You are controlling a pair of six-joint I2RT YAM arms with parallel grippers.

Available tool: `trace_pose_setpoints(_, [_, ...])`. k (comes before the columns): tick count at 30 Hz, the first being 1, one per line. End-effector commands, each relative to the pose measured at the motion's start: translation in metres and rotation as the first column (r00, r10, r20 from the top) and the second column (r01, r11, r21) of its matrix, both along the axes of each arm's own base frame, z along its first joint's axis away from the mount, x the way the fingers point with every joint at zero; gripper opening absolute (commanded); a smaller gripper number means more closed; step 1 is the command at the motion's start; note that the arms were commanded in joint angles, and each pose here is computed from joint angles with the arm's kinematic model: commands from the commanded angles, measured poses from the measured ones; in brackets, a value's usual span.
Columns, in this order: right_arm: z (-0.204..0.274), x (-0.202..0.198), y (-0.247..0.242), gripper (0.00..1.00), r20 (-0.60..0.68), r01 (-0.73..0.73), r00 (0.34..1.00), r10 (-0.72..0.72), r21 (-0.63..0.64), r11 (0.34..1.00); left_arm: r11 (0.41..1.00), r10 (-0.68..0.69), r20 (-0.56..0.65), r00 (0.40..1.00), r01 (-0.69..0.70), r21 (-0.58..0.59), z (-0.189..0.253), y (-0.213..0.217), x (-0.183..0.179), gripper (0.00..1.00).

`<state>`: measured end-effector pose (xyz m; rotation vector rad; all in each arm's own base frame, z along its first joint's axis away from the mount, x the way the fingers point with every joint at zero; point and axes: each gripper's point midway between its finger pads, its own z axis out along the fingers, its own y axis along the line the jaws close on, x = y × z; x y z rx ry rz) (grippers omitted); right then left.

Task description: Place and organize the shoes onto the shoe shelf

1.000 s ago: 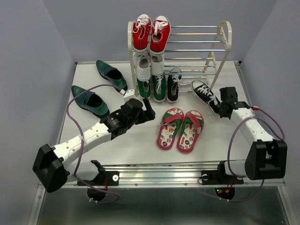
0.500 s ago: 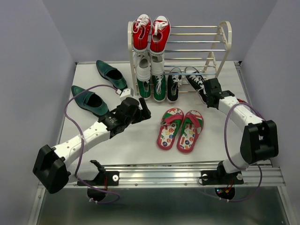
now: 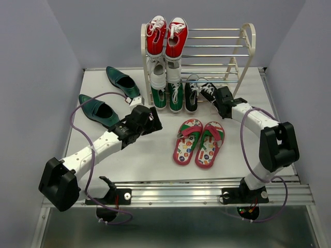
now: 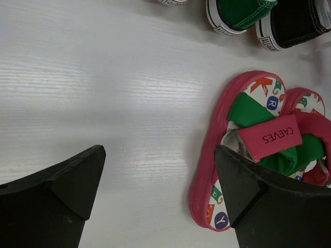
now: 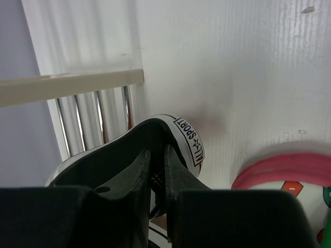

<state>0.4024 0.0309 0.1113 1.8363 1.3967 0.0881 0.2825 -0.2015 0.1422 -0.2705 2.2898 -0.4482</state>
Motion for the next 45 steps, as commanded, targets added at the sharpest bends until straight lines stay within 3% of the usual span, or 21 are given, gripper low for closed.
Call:
trace_pose_setpoints(1, [0.065,0.042,-0.013,0.07,0.388,0.269,0.853,-0.349,0.245,0.931,1.000,-0.007,0.034,0.999,0.006,0.019,0.007,0.006,0.002,0.99])
trace_pose_setpoints(12, [0.090,0.034,-0.035,0.07,0.487,0.351,0.772,-0.408,0.208,0.913,1.000,0.009,0.062,0.998,-0.010,0.025,0.010,0.013,0.003,0.99])
trace_pose_setpoints(28, [0.067,0.062,-0.028,0.12,0.442,0.376,0.787,-0.430,0.208,0.903,0.997,0.030,0.056,0.998,-0.034,0.065,0.007,0.021,0.007,0.99])
trace_pose_setpoints(33, [0.059,0.074,-0.019,0.22,0.376,0.314,0.864,-0.336,0.119,0.942,0.997,0.040,0.058,0.997,-0.044,0.068,0.008,0.023,0.008,0.99])
trace_pose_setpoints(35, [0.052,0.069,-0.016,0.40,0.345,0.288,0.885,-0.311,0.117,0.950,0.997,0.033,0.053,0.998,-0.036,0.069,0.006,0.022,0.008,0.99])
trace_pose_setpoints(40, [0.040,0.057,-0.007,0.68,0.281,0.180,0.942,-0.185,0.044,0.983,0.998,0.026,0.041,0.999,-0.028,0.062,0.005,0.019,0.008,0.99])
trace_pose_setpoints(42, [0.032,0.053,-0.003,0.76,0.227,0.103,0.969,-0.099,-0.006,0.995,0.998,0.022,0.032,0.999,-0.024,0.059,0.003,0.018,0.007,0.99])
trace_pose_setpoints(45, [0.026,0.049,0.004,0.80,0.141,-0.025,0.989,0.036,-0.081,0.996,0.998,0.024,0.027,0.999,-0.025,0.050,0.002,0.018,0.005,0.99])
